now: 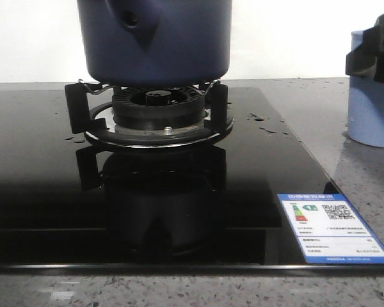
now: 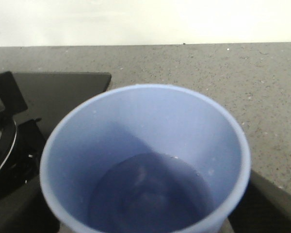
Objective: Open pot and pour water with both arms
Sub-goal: 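Grasp the light blue cup with the right gripper and lift it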
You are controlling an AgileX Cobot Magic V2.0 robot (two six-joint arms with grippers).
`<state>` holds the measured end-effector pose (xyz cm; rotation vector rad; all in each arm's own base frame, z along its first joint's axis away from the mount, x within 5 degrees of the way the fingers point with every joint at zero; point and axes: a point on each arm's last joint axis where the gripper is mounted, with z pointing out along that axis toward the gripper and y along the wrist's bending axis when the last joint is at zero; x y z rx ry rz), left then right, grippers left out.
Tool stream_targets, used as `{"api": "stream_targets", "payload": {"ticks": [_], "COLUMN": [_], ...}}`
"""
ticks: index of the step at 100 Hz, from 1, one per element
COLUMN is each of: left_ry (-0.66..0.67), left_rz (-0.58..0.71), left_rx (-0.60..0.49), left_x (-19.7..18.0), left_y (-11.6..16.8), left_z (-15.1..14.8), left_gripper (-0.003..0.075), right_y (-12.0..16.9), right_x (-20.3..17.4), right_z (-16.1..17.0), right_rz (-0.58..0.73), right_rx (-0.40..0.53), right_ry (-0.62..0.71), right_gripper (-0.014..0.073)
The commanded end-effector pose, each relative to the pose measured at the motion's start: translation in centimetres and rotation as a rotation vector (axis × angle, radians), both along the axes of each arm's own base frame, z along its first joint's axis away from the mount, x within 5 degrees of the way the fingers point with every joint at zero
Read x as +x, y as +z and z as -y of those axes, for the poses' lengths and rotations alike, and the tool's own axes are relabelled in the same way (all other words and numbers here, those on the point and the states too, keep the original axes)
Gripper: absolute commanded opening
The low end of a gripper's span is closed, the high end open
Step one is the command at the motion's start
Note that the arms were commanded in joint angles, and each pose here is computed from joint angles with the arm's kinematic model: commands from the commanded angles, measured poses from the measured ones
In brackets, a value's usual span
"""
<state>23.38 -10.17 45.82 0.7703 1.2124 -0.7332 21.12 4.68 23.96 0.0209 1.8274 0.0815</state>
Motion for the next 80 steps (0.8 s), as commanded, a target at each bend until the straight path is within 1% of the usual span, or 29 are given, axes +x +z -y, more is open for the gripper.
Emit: {"api": "stream_targets", "payload": {"ticks": [1, 20, 46, 51, 66, 80], "left_ry": [-0.031, -0.031, -0.029, -0.029, -0.029, -0.029], "left_rz": [0.049, 0.049, 0.051, 0.051, 0.052, 0.052], "left_rx": [-0.100, -0.100, -0.082, -0.077, -0.075, -0.075], "left_x": [-1.5, -1.5, -1.5, -1.5, -1.5, -1.5], "left_y": [2.3, 2.3, 2.2, 2.1, 2.1, 2.1], "left_z": [-0.2, -0.2, -0.2, -0.2, -0.2, -0.2], "left_gripper": [0.0243, 0.0243, 0.0243, 0.0243, 0.0243, 0.0243], "right_y": [1.2, 0.0, -0.1, -0.1, -0.1, 0.0], "right_x": [0.8, 1.5, 1.7, 1.7, 1.6, 1.6], "right_z": [0.0, -0.3, -0.5, -0.5, -0.6, -0.6], "right_rz": [0.097, 0.052, 0.064, 0.063, 0.058, 0.063], "right_rx": [0.003, -0.022, -0.021, -0.023, -0.026, -0.027], "right_ry": [-0.022, -0.022, 0.001, 0.003, 0.010, 0.011], "right_gripper": [0.0507, 0.0507, 0.0498, 0.0466, 0.0327, 0.0245]}}
